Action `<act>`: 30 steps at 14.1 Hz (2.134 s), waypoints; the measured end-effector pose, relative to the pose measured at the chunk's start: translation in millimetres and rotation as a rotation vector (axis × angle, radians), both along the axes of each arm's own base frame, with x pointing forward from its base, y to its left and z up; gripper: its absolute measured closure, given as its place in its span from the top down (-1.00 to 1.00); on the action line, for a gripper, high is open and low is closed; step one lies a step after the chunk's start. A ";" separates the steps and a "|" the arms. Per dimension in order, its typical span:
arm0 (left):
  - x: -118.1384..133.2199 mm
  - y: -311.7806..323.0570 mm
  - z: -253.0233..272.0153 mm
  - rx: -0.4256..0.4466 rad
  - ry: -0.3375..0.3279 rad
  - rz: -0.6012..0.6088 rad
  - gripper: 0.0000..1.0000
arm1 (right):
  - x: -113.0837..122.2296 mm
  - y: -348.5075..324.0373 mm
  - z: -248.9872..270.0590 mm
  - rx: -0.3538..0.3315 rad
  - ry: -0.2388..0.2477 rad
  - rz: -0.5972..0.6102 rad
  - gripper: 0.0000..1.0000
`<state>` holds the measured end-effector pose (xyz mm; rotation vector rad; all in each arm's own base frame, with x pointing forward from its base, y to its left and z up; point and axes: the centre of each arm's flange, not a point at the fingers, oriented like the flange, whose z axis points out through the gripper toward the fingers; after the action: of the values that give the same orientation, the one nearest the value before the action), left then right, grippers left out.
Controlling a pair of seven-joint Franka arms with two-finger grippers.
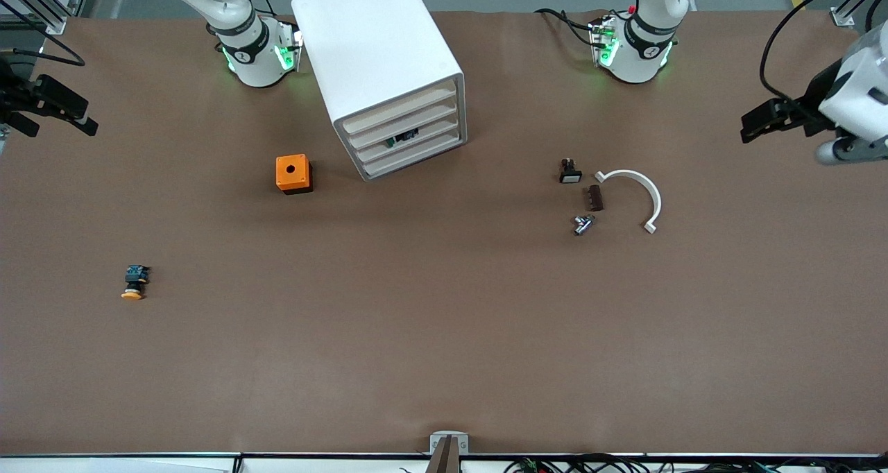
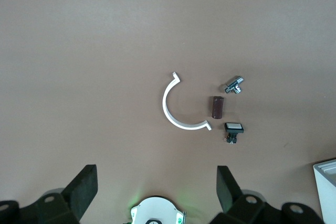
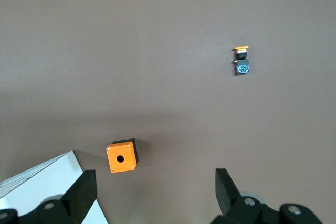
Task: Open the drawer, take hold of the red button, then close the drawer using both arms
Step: 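Reach the left gripper to the white cabinet's drawer handle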
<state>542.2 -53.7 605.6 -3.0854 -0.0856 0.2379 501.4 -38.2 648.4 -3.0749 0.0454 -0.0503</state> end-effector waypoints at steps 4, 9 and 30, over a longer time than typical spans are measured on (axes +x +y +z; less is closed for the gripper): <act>28.4 -35.6 -48.9 -0.048 0.033 0.007 1.00 | 0.0 0.0 0.0 0.000 0.000 0.000 1.00; 46.3 -130.5 -124.3 0.004 0.096 0.166 1.00 | 0.1 -0.2 0.5 0.000 -0.002 0.000 1.00; -79.5 -452.3 -307.9 0.524 0.716 1.527 0.96 | 78.1 5.4 -116.3 -0.020 0.233 -0.173 1.00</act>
<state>462.6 -506.1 297.8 -1.6338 -1.9388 1.0337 579.5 -32.8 532.1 -3.0713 0.3248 0.3004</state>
